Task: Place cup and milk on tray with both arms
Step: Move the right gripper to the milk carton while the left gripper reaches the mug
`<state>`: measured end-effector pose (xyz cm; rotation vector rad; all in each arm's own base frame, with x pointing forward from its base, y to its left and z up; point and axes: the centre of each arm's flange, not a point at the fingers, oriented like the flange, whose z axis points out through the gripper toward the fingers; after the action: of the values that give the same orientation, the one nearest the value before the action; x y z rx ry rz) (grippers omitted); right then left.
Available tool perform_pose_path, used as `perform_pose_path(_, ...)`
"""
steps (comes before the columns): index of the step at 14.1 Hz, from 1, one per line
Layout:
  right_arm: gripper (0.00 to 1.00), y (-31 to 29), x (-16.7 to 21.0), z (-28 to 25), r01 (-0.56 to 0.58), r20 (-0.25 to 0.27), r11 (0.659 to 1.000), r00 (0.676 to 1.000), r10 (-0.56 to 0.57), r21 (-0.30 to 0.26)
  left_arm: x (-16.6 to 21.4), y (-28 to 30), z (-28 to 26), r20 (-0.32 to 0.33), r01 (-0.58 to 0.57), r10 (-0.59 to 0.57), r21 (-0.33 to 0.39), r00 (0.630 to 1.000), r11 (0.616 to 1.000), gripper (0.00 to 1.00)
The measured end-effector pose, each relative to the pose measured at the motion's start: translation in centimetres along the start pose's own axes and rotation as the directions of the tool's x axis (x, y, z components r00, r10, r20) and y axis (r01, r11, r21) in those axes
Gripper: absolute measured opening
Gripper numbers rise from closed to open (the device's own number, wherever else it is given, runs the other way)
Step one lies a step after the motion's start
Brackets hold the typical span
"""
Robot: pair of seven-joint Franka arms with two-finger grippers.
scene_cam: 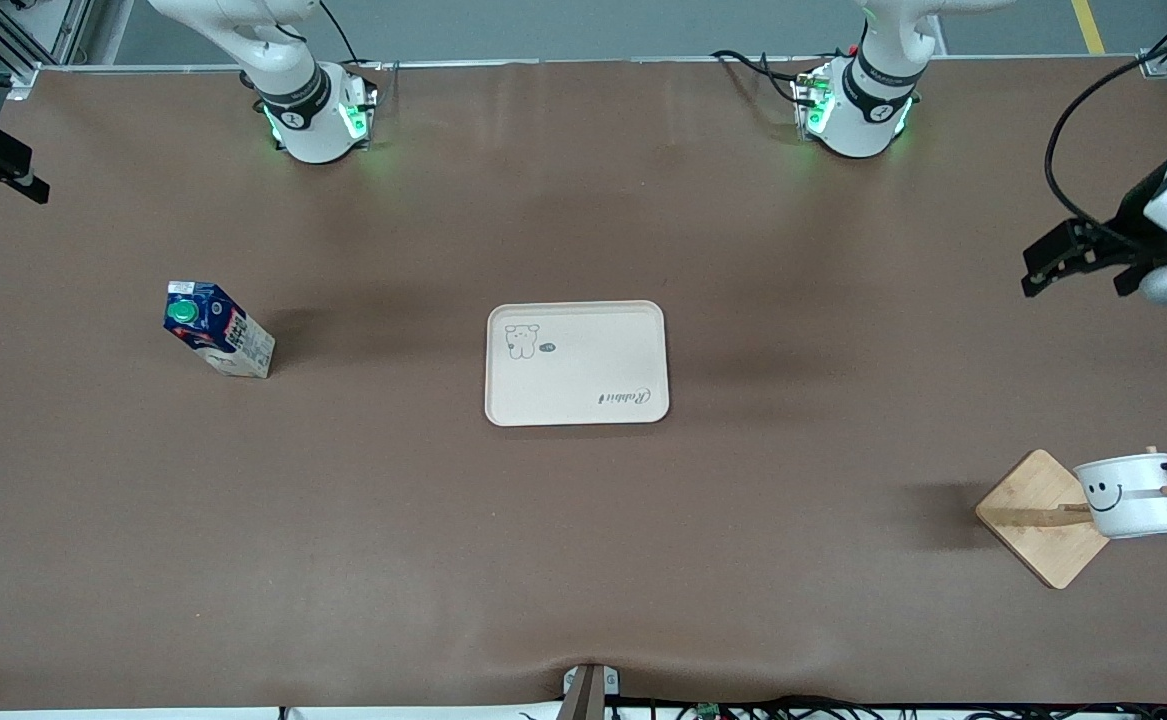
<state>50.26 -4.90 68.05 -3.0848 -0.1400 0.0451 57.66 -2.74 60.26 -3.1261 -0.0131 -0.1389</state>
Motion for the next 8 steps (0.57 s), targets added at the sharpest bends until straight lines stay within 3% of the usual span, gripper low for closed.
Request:
perform_pose_path(5,1.00,0.3,0.3,0.5,-0.006,0.009,1.000,1.000,0.006,0.002,1.8,-1.9,6.6,-0.092,0.100,-0.100,-0.010,0.991,0.995,1.00)
perform_pose_path(8,1.00,0.9,1.7,2.6,-0.013,0.048,1.000,0.999,0.012,0.007,1.5,-1.9,10.0,-0.129,0.203,-0.205,-0.030,0.970,0.979,1.00)
